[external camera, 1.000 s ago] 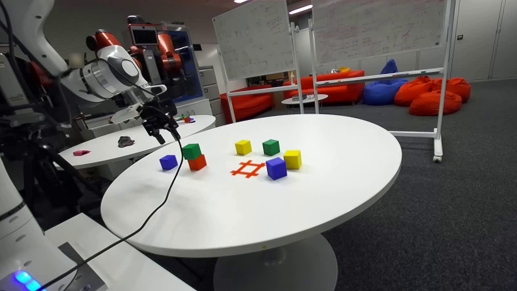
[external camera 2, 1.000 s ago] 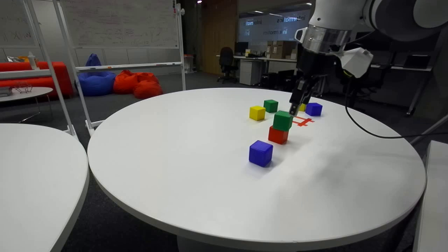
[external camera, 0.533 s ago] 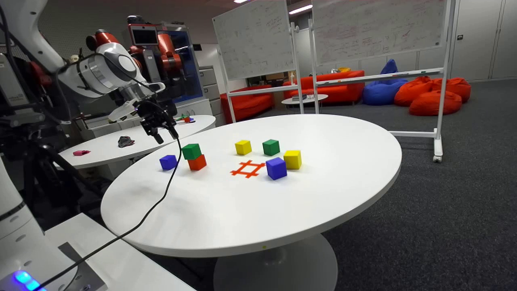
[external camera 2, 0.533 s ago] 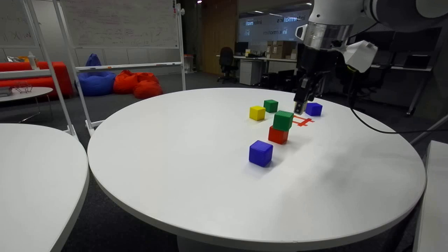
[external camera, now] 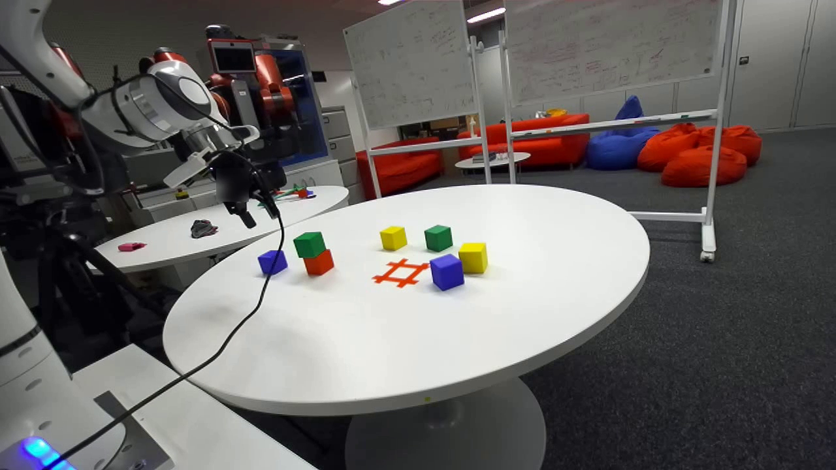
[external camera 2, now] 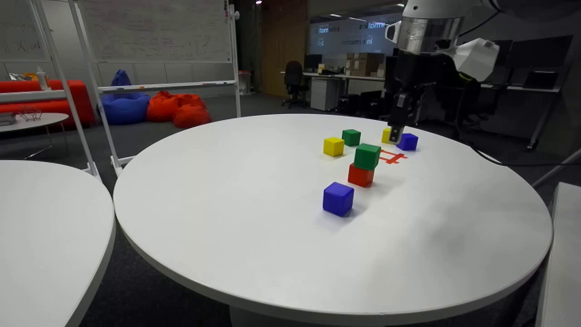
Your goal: Unstack all the toy blocks then put the orange block in the marked zone
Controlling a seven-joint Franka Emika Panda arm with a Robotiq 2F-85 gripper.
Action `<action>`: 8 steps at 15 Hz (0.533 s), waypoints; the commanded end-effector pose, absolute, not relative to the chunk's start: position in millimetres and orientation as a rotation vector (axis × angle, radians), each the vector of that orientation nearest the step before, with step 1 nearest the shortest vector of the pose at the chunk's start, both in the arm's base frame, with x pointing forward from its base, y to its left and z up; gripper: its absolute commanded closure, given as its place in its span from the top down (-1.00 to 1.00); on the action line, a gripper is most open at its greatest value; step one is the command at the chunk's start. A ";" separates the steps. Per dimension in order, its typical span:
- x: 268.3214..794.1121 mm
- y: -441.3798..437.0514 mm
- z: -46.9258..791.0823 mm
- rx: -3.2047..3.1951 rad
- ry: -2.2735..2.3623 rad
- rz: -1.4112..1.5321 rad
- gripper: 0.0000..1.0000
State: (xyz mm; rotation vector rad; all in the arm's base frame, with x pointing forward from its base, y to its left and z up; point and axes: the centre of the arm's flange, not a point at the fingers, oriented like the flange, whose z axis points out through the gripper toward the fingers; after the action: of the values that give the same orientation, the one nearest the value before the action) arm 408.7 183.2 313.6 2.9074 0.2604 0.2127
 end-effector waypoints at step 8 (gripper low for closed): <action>422.7 185.7 306.2 3.097 0.582 0.213 1.00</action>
State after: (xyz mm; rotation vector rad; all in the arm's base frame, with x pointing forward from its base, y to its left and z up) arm 418.7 188.9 309.1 3.0443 0.4618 0.2302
